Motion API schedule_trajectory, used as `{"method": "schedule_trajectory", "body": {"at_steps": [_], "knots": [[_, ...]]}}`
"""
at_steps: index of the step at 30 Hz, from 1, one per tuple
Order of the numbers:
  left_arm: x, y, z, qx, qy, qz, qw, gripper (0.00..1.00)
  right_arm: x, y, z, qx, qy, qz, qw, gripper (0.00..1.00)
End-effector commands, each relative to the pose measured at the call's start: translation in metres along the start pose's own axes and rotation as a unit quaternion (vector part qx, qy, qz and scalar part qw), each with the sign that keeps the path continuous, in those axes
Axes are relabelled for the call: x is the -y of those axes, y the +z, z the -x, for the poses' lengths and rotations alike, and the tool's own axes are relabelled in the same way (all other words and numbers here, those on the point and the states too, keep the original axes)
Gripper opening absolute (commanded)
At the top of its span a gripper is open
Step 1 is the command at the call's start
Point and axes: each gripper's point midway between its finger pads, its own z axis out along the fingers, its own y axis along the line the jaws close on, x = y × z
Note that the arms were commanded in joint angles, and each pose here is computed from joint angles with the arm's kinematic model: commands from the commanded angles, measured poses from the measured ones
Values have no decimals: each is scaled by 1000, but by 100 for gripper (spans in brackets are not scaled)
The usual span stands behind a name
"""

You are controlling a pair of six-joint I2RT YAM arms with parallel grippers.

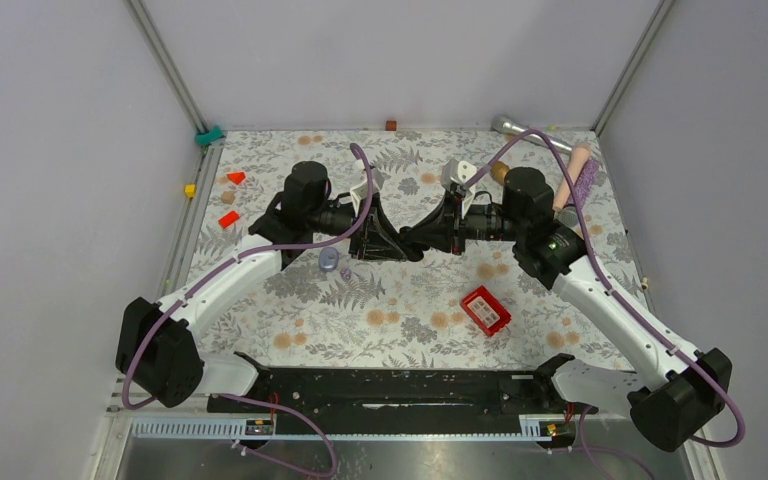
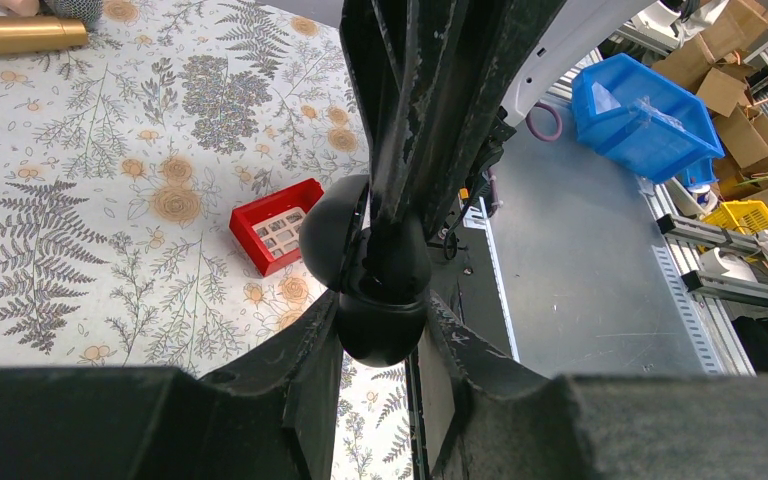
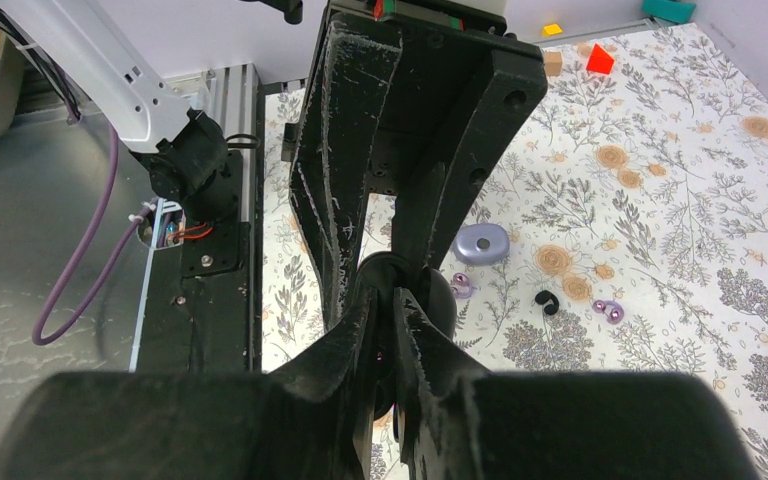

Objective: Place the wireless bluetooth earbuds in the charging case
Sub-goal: Insert the left earbud into the left side groove of the charging case, then adjust the left earbud in the left side groove of the charging case.

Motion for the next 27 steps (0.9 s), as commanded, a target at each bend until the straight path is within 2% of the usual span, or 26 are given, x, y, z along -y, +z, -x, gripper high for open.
{"method": "schedule_trajectory", "body": {"at_steps": [1, 17, 27], "knots": [[6, 1, 7, 8, 23, -18, 1000, 0, -2, 3, 3, 5, -21, 5, 1000, 16], [7, 0, 6, 7, 30, -16, 999, 0, -2, 11, -7, -6, -16, 13, 1000, 16], [8, -2, 8, 4, 46, -8, 999, 0, -15, 11, -5, -3, -2, 46, 999, 16]]}}
